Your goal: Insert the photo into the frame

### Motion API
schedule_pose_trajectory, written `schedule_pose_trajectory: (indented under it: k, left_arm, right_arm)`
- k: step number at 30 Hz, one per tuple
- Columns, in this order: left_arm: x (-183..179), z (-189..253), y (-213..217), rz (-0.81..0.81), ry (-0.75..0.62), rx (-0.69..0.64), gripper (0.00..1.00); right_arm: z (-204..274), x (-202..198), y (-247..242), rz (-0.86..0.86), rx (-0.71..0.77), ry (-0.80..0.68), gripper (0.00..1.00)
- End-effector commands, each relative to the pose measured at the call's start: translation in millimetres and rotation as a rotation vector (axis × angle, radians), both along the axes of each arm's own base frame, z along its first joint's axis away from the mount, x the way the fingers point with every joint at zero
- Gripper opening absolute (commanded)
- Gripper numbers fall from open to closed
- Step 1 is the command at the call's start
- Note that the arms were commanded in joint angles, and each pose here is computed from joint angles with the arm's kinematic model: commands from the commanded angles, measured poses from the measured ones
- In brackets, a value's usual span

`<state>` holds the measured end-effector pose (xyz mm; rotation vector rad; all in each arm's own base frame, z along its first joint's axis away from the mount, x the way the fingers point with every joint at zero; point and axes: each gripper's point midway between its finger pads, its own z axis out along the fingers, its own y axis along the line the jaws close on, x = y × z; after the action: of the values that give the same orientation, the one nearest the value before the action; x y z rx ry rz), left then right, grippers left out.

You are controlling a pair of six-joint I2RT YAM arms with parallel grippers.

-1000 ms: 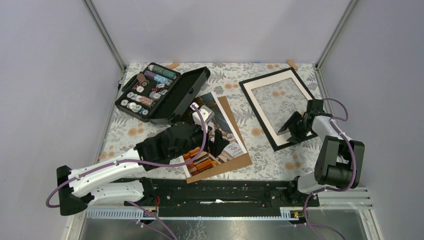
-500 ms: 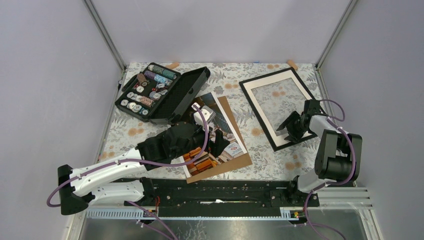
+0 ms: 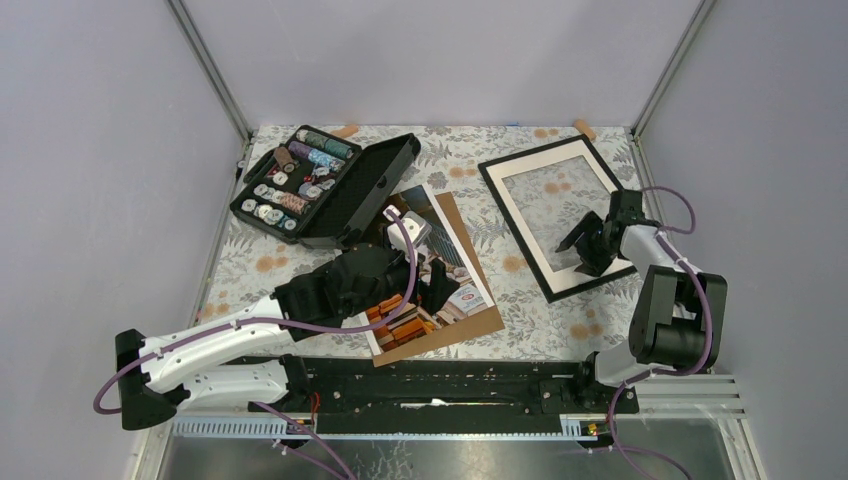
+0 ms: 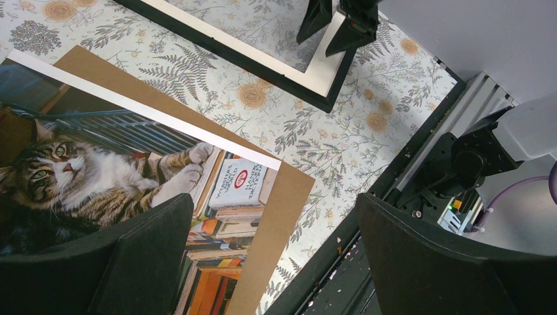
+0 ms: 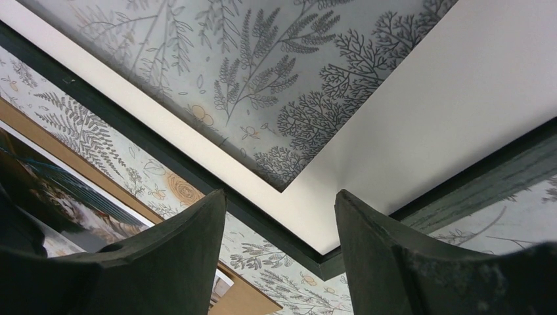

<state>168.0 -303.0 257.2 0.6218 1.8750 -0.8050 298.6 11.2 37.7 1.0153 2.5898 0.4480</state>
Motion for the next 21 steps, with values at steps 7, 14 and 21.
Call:
schedule_pose_trajectory:
  k: [7, 14, 21]
  left_arm:
    - [1.2, 17.1, -0.7, 0.002, -0.035, -0.033, 0.99]
    - [0.9, 17.2, -1.1, 0.0, -0.034, -0.034, 0.99]
    - [1.5, 16.6, -0.7, 0.004, -0.034, -0.031, 0.99]
  right_arm:
    - [10.5, 12.4, 7.9, 0.055, -0.007, -0.057, 0.75]
    - [-11.6, -4.1, 7.9, 0.07, -0.024, 0.002, 0.76]
    - [28.2, 28.0, -21.0, 0.022, -0.094, -0.08, 0.83]
